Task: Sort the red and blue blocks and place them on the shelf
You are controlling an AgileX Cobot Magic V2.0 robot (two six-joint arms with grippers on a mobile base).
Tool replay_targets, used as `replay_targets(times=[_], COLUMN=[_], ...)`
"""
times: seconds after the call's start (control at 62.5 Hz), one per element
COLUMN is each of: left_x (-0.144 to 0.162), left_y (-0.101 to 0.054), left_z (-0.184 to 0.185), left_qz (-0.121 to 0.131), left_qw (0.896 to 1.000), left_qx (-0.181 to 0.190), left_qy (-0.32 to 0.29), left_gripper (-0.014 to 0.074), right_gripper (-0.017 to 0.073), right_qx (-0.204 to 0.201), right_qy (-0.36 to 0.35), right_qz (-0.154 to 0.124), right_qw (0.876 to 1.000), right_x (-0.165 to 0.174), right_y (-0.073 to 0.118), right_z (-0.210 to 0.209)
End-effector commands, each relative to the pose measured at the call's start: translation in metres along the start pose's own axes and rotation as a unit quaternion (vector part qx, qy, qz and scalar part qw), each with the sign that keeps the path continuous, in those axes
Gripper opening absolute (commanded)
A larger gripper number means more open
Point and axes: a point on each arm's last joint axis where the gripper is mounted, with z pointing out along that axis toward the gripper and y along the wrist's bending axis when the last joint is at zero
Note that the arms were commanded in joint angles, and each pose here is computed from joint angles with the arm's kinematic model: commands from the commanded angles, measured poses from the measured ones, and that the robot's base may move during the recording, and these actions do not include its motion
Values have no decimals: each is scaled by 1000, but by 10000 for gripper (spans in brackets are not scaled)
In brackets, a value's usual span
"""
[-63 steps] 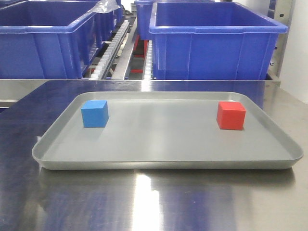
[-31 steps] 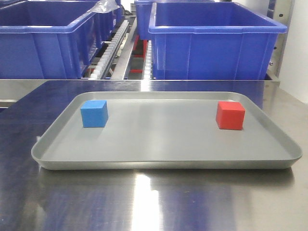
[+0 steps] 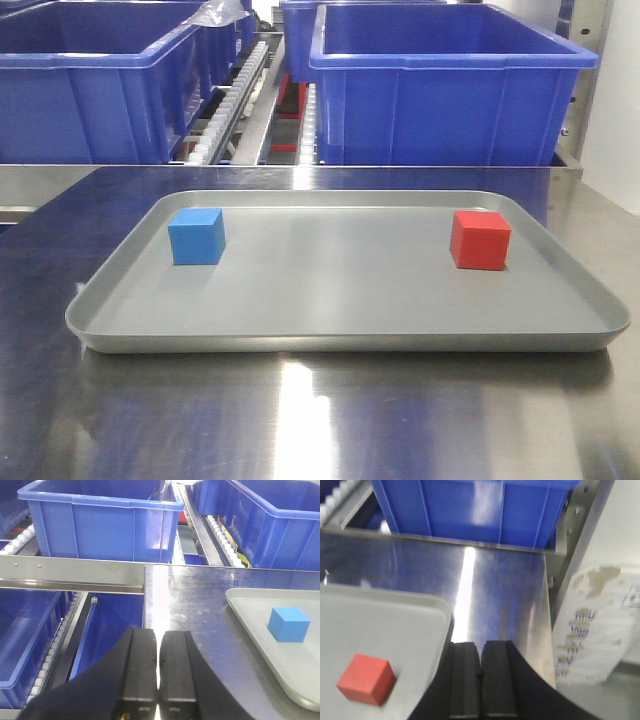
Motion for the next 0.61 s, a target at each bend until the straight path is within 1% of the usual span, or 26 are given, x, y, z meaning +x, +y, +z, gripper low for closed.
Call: replay_targets(times=[0.0,0.096,0.272,0.304,0.368,0.448,0.48,0.528,0.592], left_x=[5,5,5,5,5,5,5,5,5], left_y=[0,0,0,0,0,0,0,0,0], left_z=[1,1,1,1,1,1,1,1,1], left_qz=[-1,-1,-1,-1,-1,-1,-1,-1,-1], left_qw=[1000,1000,1000,1000,1000,1000,1000,1000,1000], left_qx=[7,7,7,7,7,7,7,7,7], left_qy=[-26,-26,-26,-26,-26,-26,-26,-26,-26], left_gripper=[129,129,129,129,129,129,129,129,129], right_gripper=[58,58,66,91,188,360,417,458,454], right_qx=[-2,3,12,13,15,16,17,17,17], right_qy=[-19,20,77,84,94,98,101,103,107], right_qz=[10,30,33,33,32,32,33,35,38], right_qw=[1000,999,996,996,995,995,994,994,993], right_x=[-17,-14,-15,-17,-20,-27,-31,-35,-39], right_y=[2,1,1,1,1,1,1,1,2], right_z=[2,4,3,3,2,0,0,-1,-1])
